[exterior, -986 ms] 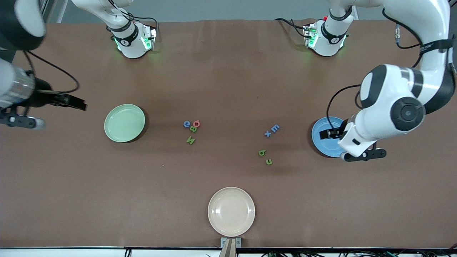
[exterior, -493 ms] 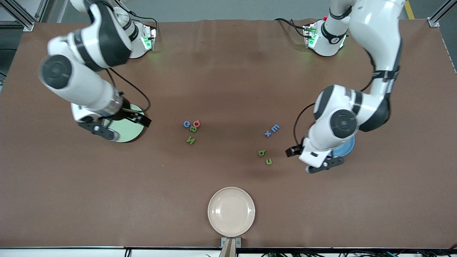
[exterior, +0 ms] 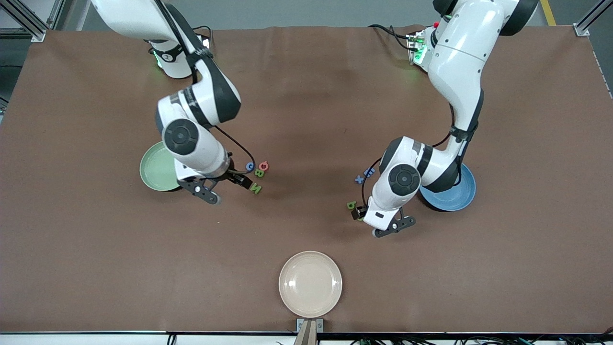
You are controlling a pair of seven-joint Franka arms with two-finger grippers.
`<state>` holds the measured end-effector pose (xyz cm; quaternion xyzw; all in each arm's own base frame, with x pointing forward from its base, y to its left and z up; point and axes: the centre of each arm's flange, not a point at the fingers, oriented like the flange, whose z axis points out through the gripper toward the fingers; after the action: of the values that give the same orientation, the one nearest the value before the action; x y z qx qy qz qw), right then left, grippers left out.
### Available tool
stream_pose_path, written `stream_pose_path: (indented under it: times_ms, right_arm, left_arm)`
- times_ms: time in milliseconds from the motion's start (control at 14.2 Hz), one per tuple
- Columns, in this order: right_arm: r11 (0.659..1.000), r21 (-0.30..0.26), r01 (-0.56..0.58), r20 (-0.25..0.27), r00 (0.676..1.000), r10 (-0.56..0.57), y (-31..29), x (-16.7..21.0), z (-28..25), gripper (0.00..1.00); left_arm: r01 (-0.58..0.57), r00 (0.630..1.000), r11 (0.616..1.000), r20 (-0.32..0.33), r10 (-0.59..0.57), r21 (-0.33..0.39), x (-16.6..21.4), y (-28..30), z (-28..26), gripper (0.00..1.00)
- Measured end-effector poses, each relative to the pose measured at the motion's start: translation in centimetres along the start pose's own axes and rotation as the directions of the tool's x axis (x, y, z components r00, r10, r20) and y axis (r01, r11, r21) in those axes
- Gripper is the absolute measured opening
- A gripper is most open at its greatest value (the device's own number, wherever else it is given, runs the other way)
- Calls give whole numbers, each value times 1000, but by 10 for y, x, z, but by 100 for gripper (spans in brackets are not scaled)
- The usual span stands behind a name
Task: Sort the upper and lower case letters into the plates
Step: 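Grasp the green n with the left gripper while the right gripper grasps the green N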
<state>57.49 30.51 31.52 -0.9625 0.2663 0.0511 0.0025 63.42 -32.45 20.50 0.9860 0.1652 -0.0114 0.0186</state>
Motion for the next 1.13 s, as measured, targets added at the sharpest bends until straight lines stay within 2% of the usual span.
stream_pose_path:
  times_ms: [352, 634, 704, 774, 845, 915, 986, 1056, 1126]
  right_arm:
    - [1000, 24, -10, -36, 999, 11, -15, -20, 77, 98]
    - [1000, 30, -9, -51, 999, 10, -9, -25, 119, 95]
    - [999, 32, -9, -54, 998, 11, -12, -29, 126, 88]
    - [999, 35, -7, -58, 998, 9, -15, -35, 132, 88]
    - [999, 35, -3, -60, 998, 5, -18, -41, 137, 83]
    - [999, 35, -3, -61, 998, 5, -20, -45, 142, 75]
    - [999, 33, -2, -63, 998, 4, -20, -46, 145, 75]
    - [999, 34, -2, -64, 998, 5, -20, -45, 145, 70]
    - [999, 39, -3, -67, 998, 6, -21, -44, 143, 56]
  left_arm:
    - [-13, 1000, 1000, -12, 13, -14, 0, 13, 10, 100]
    - [-23, 1000, 1000, -11, 22, -14, -3, 20, 19, 98]
    - [-23, 1000, 1000, -9, 23, -12, -3, 20, 22, 96]
    - [-23, 1000, 1000, -9, 23, -11, -3, 20, 25, 90]
    - [-22, 1000, 1000, -9, 22, -11, -3, 20, 27, 90]
    - [-22, 1000, 1000, -9, 22, -12, -2, 20, 28, 84]
    - [-22, 1000, 1000, -10, 22, -12, -2, 21, 28, 72]
    - [-22, 1000, 1000, -11, 22, -13, -2, 21, 28, 67]
    - [-23, 1000, 1000, -11, 22, -14, -2, 21, 28, 67]
